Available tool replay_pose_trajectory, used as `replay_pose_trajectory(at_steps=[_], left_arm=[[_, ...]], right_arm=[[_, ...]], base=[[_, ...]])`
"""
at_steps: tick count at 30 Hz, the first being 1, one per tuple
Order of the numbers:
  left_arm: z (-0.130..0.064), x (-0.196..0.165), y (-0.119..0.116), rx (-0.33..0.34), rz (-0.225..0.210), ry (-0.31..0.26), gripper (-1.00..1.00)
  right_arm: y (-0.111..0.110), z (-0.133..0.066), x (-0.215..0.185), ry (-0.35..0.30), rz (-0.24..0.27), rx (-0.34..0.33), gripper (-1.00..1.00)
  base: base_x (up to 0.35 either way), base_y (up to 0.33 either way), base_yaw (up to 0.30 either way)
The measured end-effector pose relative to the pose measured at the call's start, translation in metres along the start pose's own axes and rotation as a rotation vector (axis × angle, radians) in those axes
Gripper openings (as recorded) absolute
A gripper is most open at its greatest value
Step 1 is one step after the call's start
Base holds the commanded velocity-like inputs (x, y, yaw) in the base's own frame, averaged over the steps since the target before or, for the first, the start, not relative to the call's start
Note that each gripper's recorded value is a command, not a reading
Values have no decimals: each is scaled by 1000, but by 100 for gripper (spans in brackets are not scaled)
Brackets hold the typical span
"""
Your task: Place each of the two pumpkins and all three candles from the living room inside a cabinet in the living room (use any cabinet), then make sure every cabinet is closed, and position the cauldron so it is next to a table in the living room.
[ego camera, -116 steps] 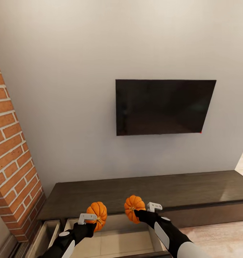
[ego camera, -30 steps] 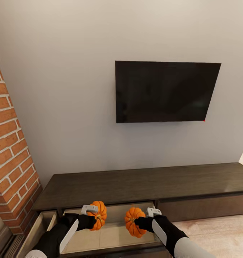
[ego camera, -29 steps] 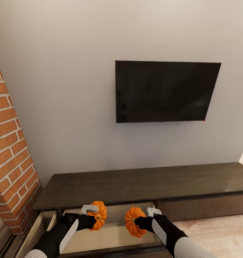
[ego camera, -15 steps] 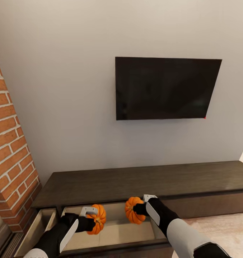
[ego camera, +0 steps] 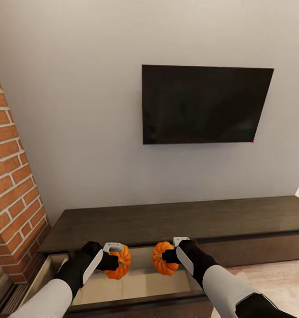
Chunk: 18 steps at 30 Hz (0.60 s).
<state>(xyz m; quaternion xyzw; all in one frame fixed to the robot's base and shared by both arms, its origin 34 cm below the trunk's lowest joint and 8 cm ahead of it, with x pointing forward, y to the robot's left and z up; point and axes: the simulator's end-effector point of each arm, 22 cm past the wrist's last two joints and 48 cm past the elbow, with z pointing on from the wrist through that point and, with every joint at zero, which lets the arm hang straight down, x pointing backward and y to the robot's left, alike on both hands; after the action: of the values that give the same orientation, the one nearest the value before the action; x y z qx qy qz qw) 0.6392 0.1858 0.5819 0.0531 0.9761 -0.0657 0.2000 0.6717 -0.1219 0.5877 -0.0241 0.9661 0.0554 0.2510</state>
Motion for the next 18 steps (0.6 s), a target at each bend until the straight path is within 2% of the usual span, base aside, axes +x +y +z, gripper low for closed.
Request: replay_pose_trajectory(at_steps=[7, 11, 18], left_arm=[[8, 8, -6, -15, 56, 43, -100], [15, 14, -21, 7, 63, 54, -100], [25, 23, -27, 13, 74, 71, -100]], right_arm=[[-1, 11, 9, 3, -2, 1, -100], [1, 17, 14, 4, -1, -2, -100], [4, 28, 23, 3, -5, -8, -100]], base=[[0, 0, 0], [0, 0, 0], [0, 0, 0]])
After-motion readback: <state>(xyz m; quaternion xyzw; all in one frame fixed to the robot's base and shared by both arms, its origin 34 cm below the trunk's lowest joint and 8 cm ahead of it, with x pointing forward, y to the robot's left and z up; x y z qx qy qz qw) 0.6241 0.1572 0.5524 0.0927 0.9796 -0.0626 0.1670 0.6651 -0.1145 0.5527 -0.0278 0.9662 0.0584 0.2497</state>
